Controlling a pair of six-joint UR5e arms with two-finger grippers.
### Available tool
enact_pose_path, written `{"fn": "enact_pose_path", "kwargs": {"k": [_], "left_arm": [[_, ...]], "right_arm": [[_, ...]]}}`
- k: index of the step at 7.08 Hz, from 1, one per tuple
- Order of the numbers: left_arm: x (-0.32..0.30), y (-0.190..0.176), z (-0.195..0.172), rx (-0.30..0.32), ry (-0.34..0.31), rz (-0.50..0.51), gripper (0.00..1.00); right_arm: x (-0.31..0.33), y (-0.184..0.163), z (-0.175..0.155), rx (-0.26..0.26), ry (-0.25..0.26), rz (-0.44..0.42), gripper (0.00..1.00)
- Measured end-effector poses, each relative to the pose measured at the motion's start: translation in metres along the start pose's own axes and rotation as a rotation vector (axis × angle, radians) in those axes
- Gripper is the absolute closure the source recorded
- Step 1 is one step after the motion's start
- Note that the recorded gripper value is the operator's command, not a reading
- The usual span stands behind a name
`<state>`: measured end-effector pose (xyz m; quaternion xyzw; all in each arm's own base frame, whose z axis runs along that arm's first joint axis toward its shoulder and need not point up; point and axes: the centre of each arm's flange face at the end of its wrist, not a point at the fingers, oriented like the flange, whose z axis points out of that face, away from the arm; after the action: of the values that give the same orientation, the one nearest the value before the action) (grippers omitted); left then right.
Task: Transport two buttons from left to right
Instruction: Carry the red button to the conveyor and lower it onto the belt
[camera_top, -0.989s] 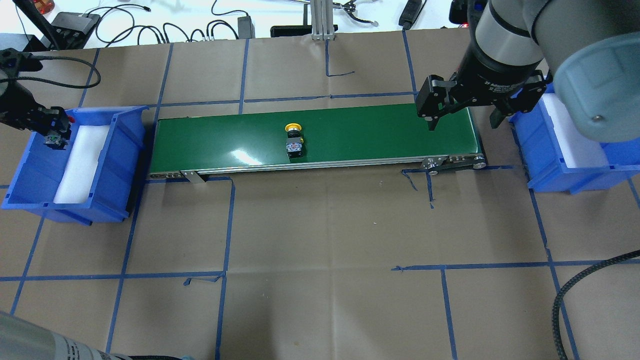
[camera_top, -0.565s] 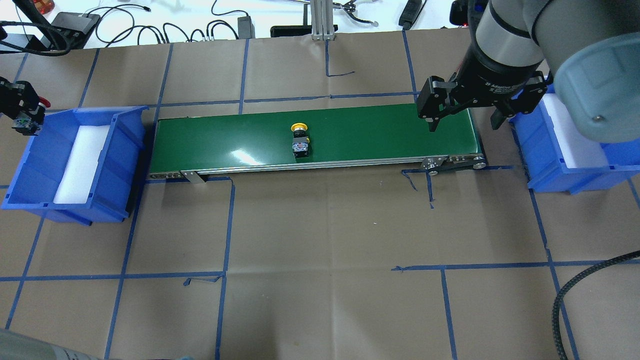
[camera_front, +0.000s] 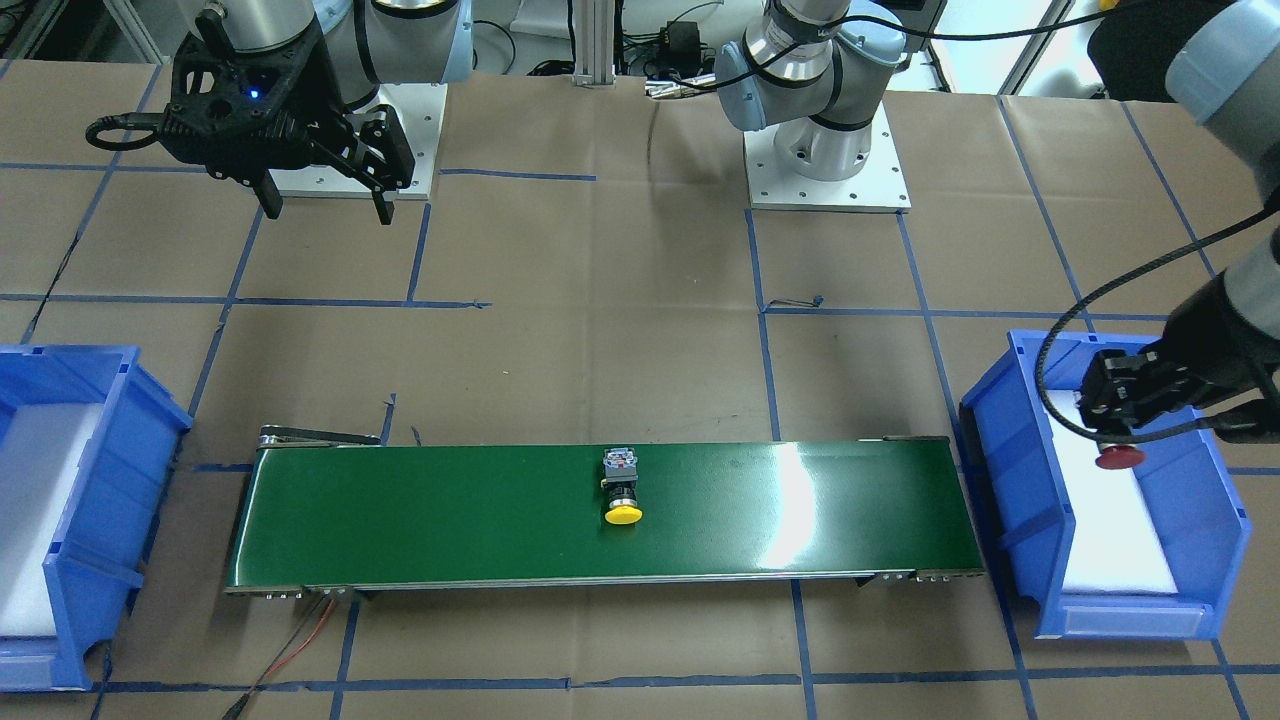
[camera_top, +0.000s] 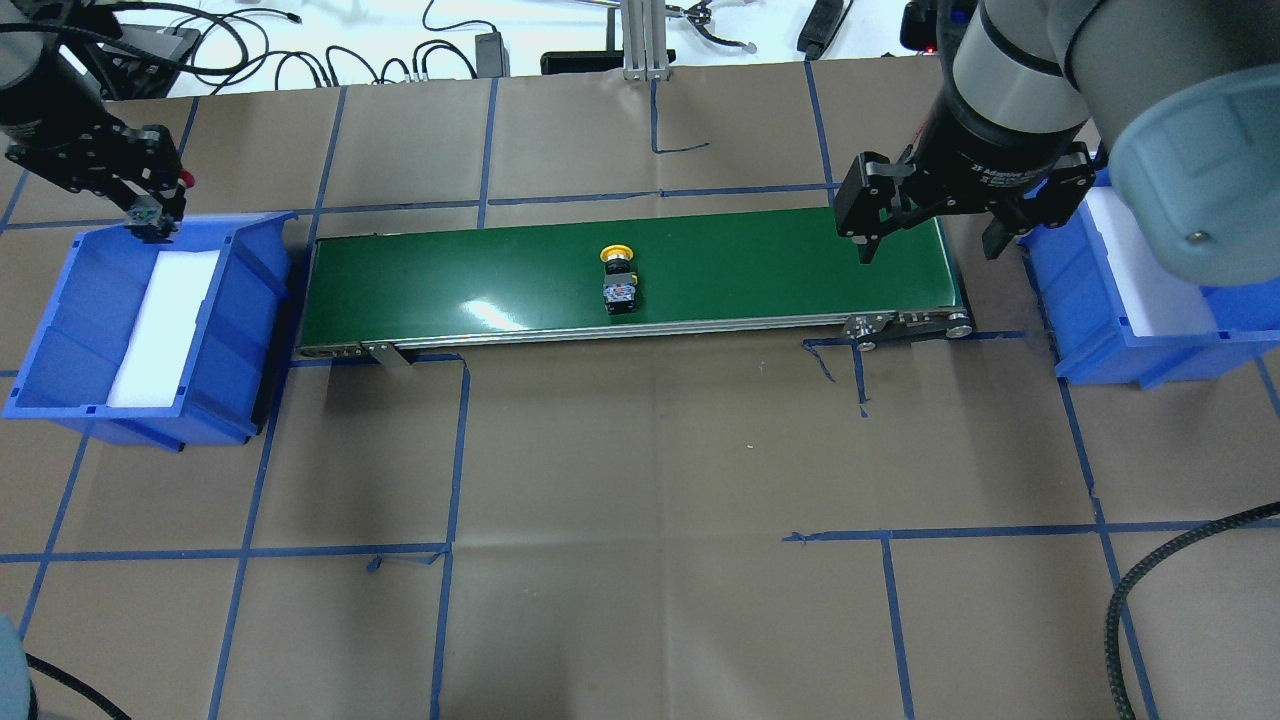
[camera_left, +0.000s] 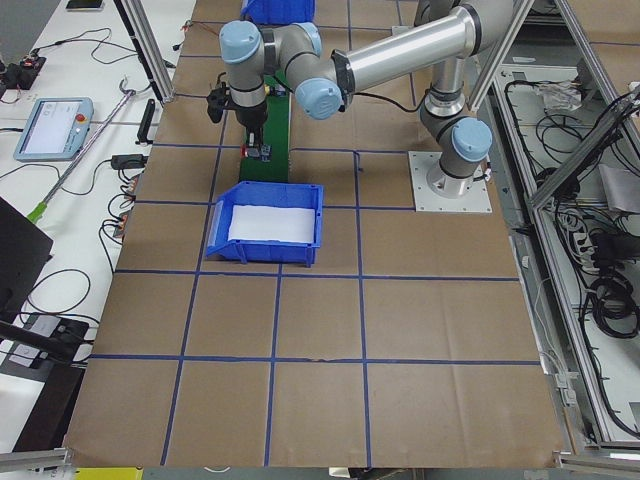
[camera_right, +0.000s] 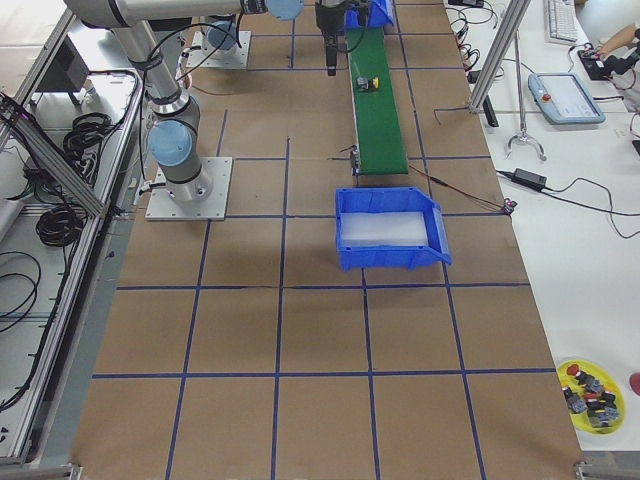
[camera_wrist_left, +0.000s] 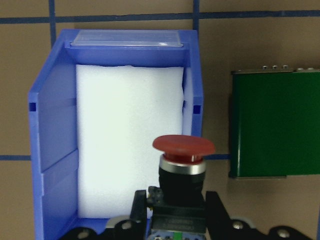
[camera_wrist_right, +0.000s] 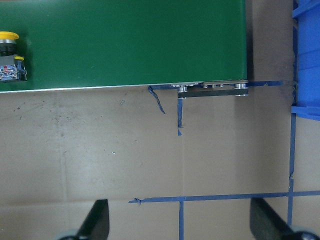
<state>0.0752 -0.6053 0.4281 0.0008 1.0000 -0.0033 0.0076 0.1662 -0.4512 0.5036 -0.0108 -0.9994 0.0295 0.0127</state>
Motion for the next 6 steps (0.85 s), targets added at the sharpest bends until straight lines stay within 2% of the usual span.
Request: {"fn": "enact_pose_path", "kwargs": {"k": [2,6], "left_arm": [[0.065,0.004,0.002,-0.006,0.005,-0.007,0.95],[0.102,0.004,0.033,-0.057,0.013,-0.086,0.95]], "right_arm": [[0.0,0.0,0.0,0.0,0.0,0.0,0.0],[0.001,0.0,0.0,0.002,0.001,0.001,0.0]]}}
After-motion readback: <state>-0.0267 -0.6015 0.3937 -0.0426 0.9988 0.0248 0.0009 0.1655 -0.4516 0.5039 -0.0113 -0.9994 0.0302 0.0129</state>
